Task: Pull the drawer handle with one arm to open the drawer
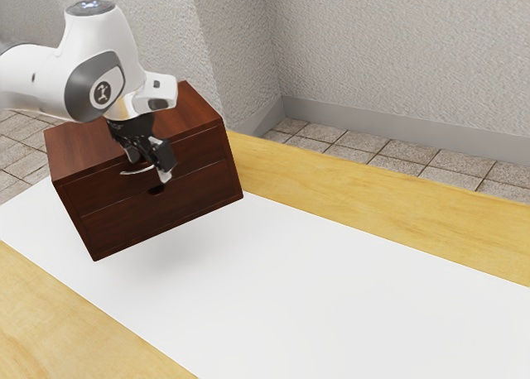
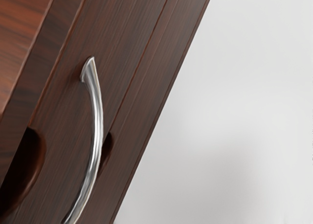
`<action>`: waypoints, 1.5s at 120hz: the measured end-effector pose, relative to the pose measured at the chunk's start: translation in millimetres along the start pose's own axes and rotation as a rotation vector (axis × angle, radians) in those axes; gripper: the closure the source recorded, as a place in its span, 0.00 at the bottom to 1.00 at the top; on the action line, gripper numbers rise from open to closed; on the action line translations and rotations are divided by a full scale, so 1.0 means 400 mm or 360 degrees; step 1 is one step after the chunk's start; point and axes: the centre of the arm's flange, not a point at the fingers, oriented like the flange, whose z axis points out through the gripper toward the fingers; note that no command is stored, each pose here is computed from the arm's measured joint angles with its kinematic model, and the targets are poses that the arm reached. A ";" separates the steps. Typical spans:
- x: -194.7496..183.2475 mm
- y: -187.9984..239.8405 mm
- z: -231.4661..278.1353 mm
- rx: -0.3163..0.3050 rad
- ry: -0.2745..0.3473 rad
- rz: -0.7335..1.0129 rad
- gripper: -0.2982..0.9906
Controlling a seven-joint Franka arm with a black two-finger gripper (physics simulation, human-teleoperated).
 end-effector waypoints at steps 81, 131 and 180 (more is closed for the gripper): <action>-0.001 -0.020 0.027 -0.0017 0.0013 0.0163 0.37; -0.010 -0.005 0.046 -0.0023 -0.0009 0.0174 0.51; -0.025 0.040 0.034 -0.0004 0.0016 0.0162 0.59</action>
